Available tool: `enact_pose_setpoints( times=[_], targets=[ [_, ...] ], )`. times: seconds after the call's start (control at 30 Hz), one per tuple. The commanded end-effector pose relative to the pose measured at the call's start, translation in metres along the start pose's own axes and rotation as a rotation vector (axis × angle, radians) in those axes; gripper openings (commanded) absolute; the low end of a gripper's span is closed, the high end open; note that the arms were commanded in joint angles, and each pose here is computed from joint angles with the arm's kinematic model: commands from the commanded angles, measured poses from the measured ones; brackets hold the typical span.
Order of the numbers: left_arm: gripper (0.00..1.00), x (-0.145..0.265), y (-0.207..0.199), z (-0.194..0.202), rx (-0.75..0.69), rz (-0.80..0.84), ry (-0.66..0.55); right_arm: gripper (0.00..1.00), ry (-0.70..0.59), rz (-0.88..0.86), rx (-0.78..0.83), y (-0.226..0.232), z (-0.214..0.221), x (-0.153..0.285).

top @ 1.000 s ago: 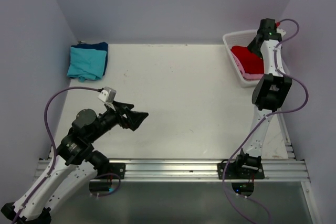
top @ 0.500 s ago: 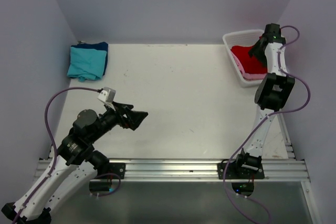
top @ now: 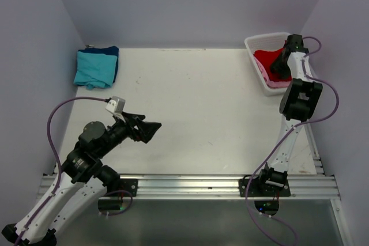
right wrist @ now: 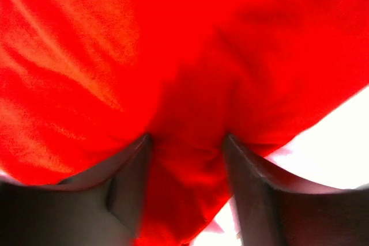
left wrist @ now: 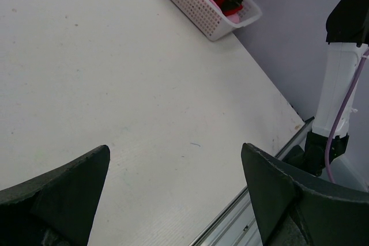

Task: Fold and stack the t-shirts
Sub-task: Grab the tshirt from the pile

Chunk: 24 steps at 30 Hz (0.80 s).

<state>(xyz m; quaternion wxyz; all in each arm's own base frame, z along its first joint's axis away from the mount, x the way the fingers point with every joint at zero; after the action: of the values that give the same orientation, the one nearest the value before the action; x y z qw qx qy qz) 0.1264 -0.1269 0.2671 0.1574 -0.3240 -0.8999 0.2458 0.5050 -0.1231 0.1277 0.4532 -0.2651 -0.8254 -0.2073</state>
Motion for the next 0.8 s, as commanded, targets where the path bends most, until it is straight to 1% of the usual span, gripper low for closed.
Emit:
enact_pose_setpoints(
  times=[0.0,0.03,0.07,0.17,0.37,0.47,0.5,0.57,0.63,0.67,0.7,0.77],
  targets=[
    [1.00,0.001,0.001,0.002,0.017,-0.008,0.001,0.36,0.033,-0.043,0.041,0.000,0.010,0.005],
    [1.00,0.001,0.000,0.001,0.018,-0.007,-0.002,0.02,0.035,-0.047,0.041,0.000,0.011,0.005],
    [1.00,0.002,0.000,0.001,0.018,-0.006,-0.003,0.00,0.035,-0.050,0.038,0.000,0.011,0.008],
    [1.00,0.003,0.000,0.001,0.022,-0.005,-0.004,0.00,0.036,-0.080,0.037,0.003,0.012,0.011],
    [1.00,0.005,-0.001,0.002,0.029,0.001,-0.006,0.00,-0.024,-0.177,0.034,0.013,-0.002,0.037],
    [1.00,0.005,-0.001,0.003,0.032,0.004,-0.004,0.00,-0.079,-0.245,0.030,0.019,-0.010,0.057],
    [1.00,0.006,-0.001,0.003,0.032,0.005,-0.005,0.00,-0.135,-0.307,0.030,0.024,-0.020,0.076],
    [1.00,0.006,-0.001,0.003,0.034,0.009,-0.010,0.00,-0.150,-0.355,0.023,0.026,-0.017,0.084],
    [1.00,0.006,-0.002,0.003,0.036,0.015,-0.010,0.00,-0.238,-0.448,0.018,0.034,-0.029,0.110],
    [1.00,0.006,-0.002,0.003,0.036,0.015,-0.010,0.00,-0.239,-0.461,0.015,0.033,-0.024,0.112],
    [1.00,0.006,-0.002,0.003,0.036,0.014,-0.008,0.00,-0.279,-0.493,0.016,0.036,-0.029,0.119],
    [1.00,0.007,-0.001,0.003,0.034,0.014,-0.010,0.00,-0.295,-0.559,0.012,0.039,-0.027,0.136]
  ],
)
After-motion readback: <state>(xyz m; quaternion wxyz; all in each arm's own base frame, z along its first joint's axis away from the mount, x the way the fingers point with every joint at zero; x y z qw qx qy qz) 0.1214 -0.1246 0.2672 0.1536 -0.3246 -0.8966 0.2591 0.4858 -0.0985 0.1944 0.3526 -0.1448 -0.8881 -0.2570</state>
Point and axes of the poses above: each gripper's point midway between its finger pads, its own x axis back along the fingers, its own y axis along the line the jaws close on, z = x × y, the point moved 7 cm from there along x, back along the fingers, and after that the axes turned 4 degrees about x, right-handed, at the moved point
